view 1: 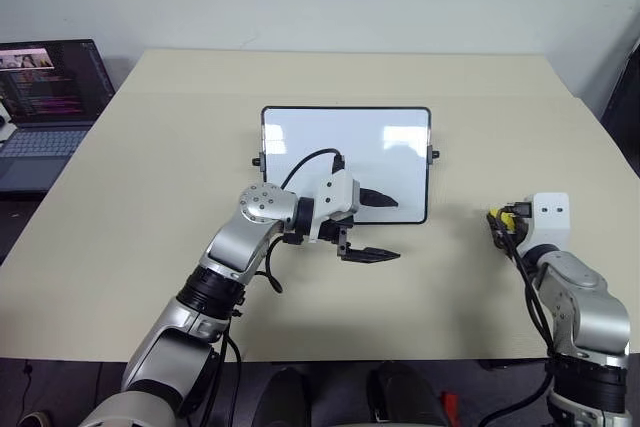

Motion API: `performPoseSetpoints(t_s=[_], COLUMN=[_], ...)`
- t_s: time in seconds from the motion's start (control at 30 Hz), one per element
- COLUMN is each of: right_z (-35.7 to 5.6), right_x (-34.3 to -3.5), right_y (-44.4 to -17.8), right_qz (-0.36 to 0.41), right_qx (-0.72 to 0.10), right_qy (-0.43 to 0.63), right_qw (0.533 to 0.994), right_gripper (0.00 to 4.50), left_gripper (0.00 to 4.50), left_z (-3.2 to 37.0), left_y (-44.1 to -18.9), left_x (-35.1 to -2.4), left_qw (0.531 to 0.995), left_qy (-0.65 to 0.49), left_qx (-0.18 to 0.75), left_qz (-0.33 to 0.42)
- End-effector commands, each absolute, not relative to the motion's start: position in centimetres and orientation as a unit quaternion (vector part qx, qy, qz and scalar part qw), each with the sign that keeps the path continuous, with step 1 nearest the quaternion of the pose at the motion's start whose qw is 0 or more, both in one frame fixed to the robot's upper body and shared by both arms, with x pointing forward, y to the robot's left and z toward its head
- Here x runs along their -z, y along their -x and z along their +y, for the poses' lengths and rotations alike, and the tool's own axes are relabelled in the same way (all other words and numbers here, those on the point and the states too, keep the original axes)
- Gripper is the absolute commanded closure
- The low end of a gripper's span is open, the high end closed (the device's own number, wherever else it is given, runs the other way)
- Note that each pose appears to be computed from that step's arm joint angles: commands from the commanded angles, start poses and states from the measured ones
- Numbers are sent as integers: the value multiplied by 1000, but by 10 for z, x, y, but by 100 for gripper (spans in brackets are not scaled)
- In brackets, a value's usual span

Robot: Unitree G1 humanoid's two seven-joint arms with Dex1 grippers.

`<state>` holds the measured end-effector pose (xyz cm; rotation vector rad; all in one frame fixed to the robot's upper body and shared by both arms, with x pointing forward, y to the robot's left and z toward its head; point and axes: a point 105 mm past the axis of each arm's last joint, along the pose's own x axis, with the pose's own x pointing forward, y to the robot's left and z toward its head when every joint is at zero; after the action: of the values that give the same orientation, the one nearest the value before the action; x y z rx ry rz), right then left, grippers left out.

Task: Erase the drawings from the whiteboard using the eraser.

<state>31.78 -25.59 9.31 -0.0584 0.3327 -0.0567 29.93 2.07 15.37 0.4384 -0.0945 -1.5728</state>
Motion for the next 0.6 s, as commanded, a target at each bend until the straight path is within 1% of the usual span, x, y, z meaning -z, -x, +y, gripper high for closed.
performPoseSetpoints(t_s=[0.03, 0.07, 0.2, 0.23, 0.3, 0.37, 0.47, 0.53, 0.6], right_z=[-261, -261, -261, -261, -261, -260, -250, -232, -208], right_x=[-105, -104, -106, -107, -111, -120, -144, -158, -162], right_y=[-321, -321, -322, -323, -323, -322, -320, -316, -311], right_qz=[144, 145, 141, 139, 129, 111, 57, 23, 4], right_qx=[35, 35, 37, 38, 40, 44, 32, 3, -39], right_qy=[34, 32, 25, 24, 24, 31, 35, 25, 29], right_qw=[988, 988, 989, 989, 991, 992, 997, 999, 999], right_gripper=[252, 230, 93, 52, 1, 1, 1, 1, 1], left_gripper=[0, 0, 0, 0, 0, 0, 0, 0, 0], left_z=[17, 17, 21, 22, 27, 33, 49, 65, 85], left_y=[-295, -295, -294, -294, -294, -296, -300, -300, -300], left_x=[-163, -164, -162, -161, -158, -155, -155, -155, -158], left_qw=[678, 679, 686, 690, 703, 721, 760, 786, 824], left_qy=[-203, -203, -202, -201, -195, -190, -182, -175, -157], left_qx=[703, 702, 696, 693, 682, 664, 622, 591, 542], left_qz=[-67, -68, -65, -64, -59, -55, -53, -51, -49])
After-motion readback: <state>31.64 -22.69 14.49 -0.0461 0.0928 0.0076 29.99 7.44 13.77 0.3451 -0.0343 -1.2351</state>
